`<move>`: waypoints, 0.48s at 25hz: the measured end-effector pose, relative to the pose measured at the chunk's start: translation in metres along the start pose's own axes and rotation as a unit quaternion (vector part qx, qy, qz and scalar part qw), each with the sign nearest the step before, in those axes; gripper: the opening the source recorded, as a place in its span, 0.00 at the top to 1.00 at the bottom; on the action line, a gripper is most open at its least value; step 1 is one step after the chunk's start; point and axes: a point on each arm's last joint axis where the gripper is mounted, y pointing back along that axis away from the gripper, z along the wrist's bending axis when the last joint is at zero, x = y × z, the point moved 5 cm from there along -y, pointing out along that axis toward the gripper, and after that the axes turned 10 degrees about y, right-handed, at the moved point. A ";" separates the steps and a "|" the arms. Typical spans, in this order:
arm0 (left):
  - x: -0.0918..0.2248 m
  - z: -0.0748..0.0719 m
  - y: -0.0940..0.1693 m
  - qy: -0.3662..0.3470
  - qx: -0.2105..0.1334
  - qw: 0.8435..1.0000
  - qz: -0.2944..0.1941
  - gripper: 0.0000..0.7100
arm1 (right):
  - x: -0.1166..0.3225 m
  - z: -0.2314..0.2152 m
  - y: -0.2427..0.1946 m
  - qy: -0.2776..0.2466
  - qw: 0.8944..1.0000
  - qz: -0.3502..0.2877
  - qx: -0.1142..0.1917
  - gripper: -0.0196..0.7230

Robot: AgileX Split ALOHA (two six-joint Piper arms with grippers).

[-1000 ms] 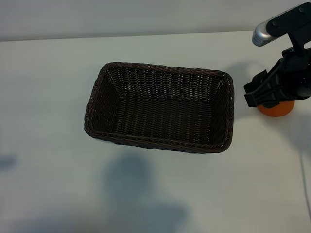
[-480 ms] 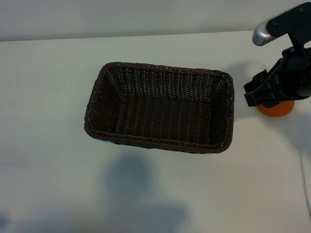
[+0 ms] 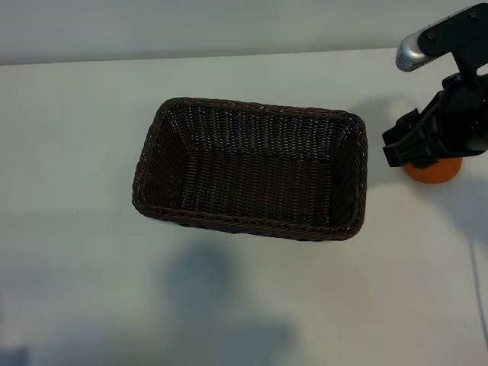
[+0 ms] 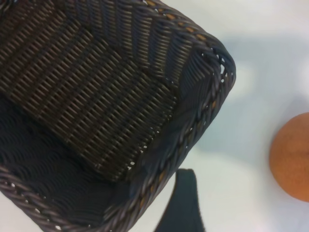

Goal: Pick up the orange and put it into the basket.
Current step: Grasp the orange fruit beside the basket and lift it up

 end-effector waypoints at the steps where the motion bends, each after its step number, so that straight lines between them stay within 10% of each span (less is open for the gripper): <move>1: 0.005 0.001 -0.004 0.000 -0.003 1.000 0.011 0.32 | 0.000 0.000 0.000 0.000 1.000 0.000 0.000 0.17; 12: 0.011 0.002 -0.017 -0.003 -0.005 1.000 0.017 0.32 | 0.000 0.000 0.000 0.000 1.000 0.000 0.000 0.17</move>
